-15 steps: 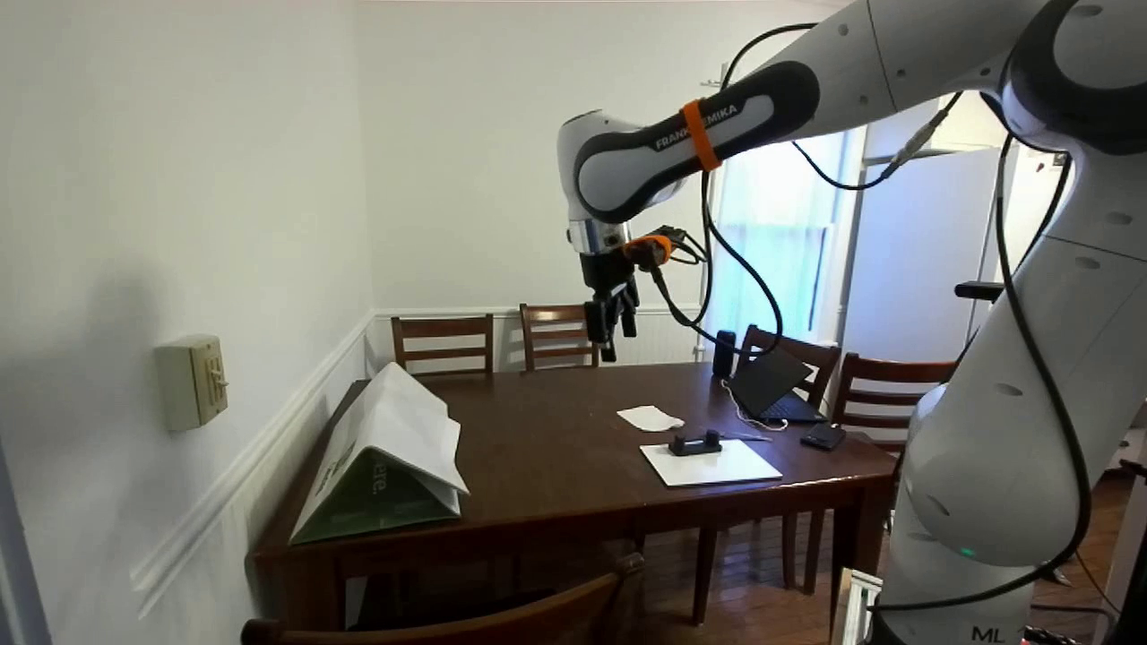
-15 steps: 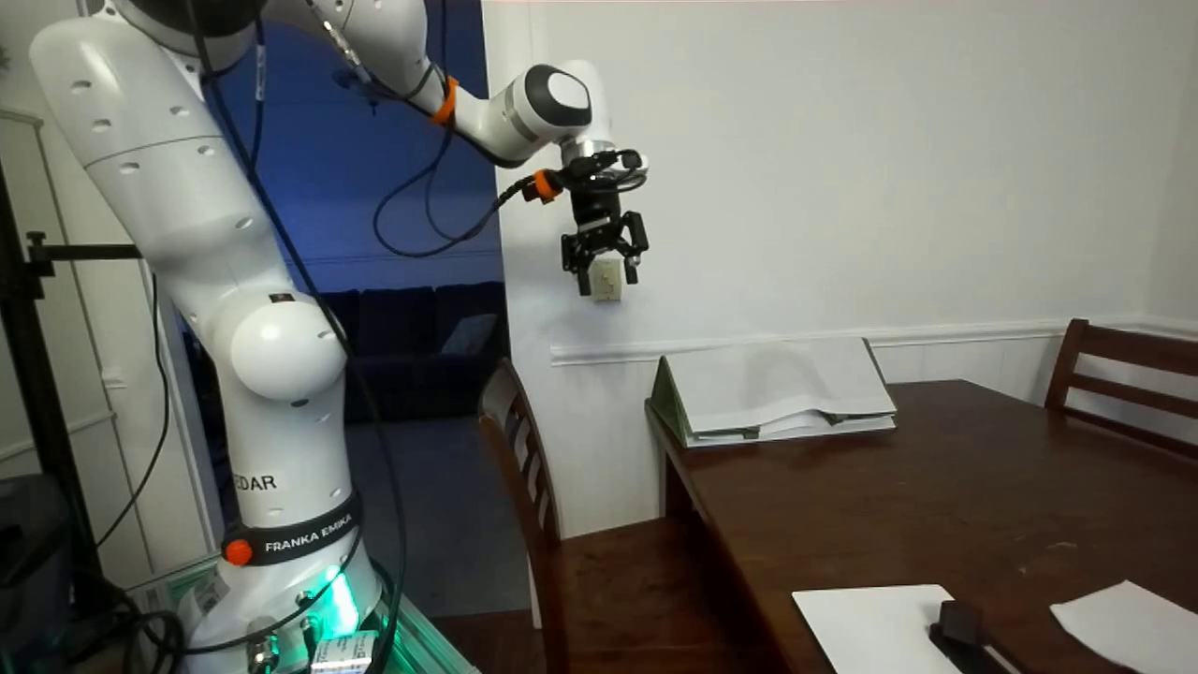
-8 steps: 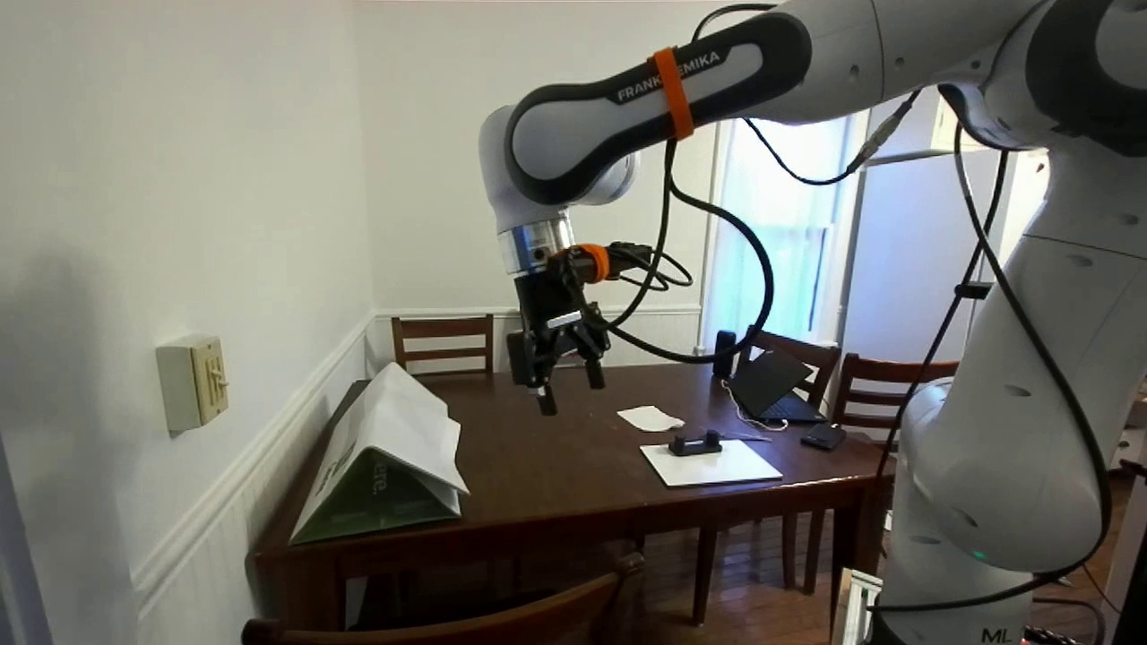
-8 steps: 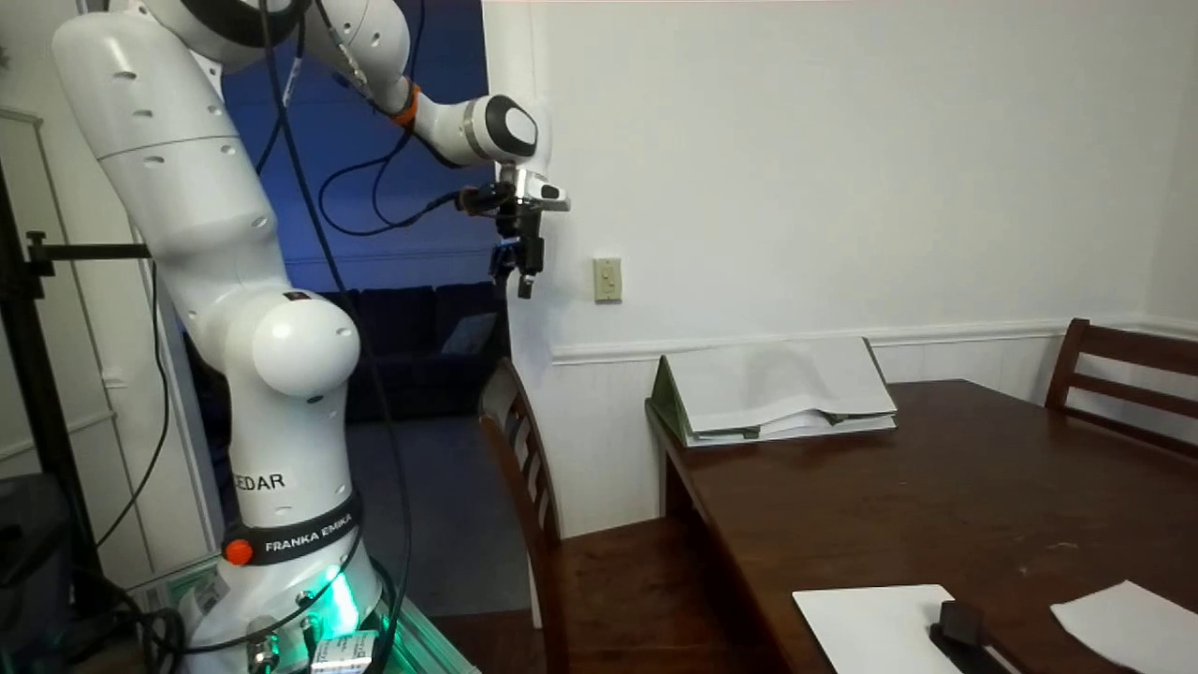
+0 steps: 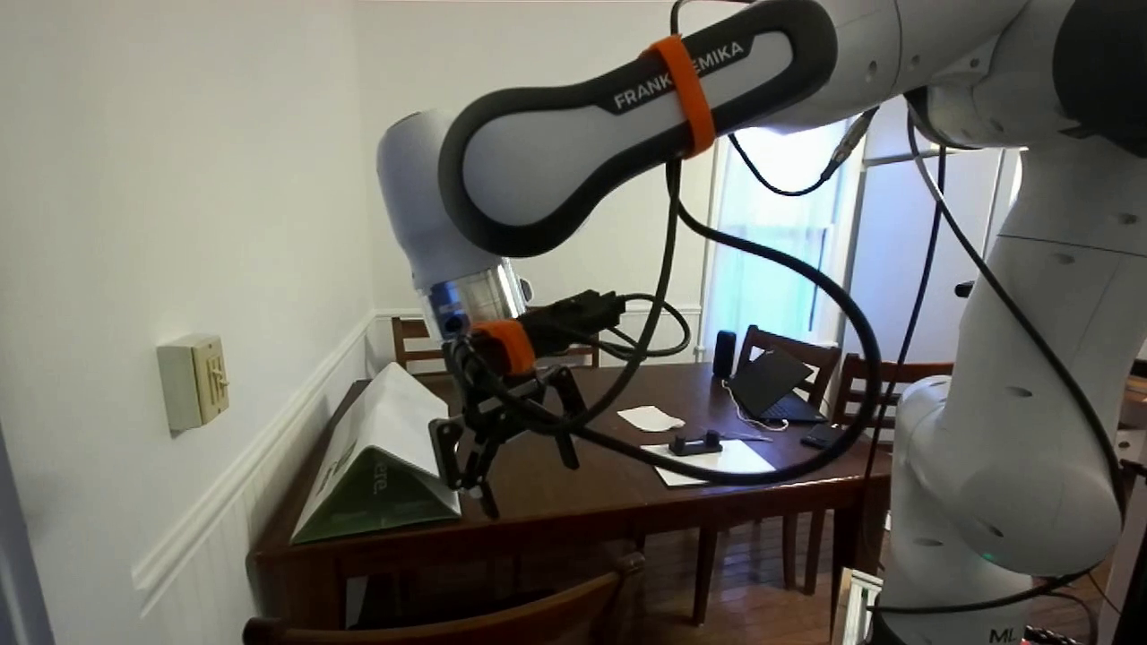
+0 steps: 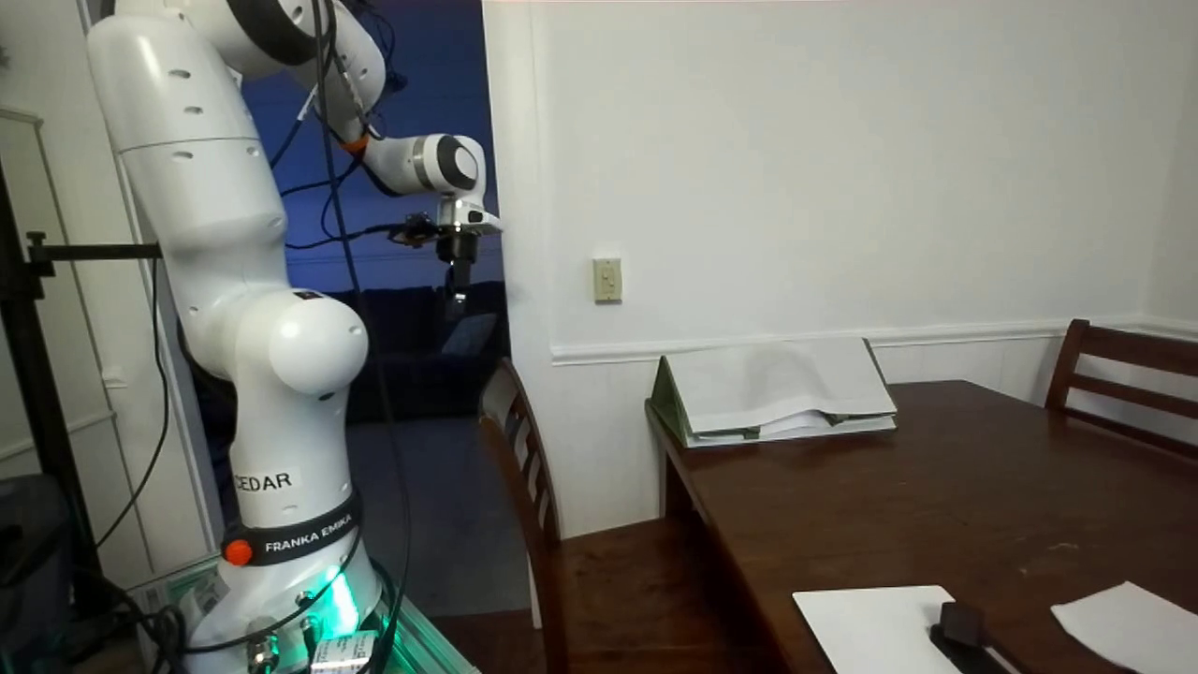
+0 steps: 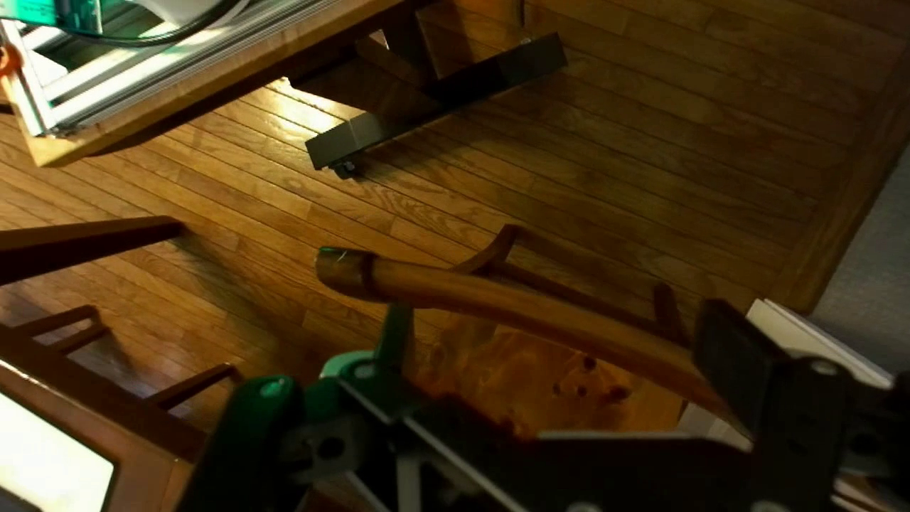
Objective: Push the chair in towards the table
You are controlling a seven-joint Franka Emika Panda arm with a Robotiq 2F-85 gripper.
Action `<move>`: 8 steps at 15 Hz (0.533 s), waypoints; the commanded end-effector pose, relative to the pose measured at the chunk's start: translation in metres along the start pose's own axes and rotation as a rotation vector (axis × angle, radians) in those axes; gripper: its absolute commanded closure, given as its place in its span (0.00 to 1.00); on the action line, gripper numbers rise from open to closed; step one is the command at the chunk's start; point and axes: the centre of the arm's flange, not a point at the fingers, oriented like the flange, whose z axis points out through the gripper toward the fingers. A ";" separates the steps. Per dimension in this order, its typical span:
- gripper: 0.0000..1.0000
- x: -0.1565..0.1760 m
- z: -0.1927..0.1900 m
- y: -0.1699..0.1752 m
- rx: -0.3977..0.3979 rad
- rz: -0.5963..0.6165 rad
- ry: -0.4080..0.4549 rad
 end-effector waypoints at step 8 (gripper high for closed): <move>0.00 0.005 0.004 -0.015 0.004 0.098 0.109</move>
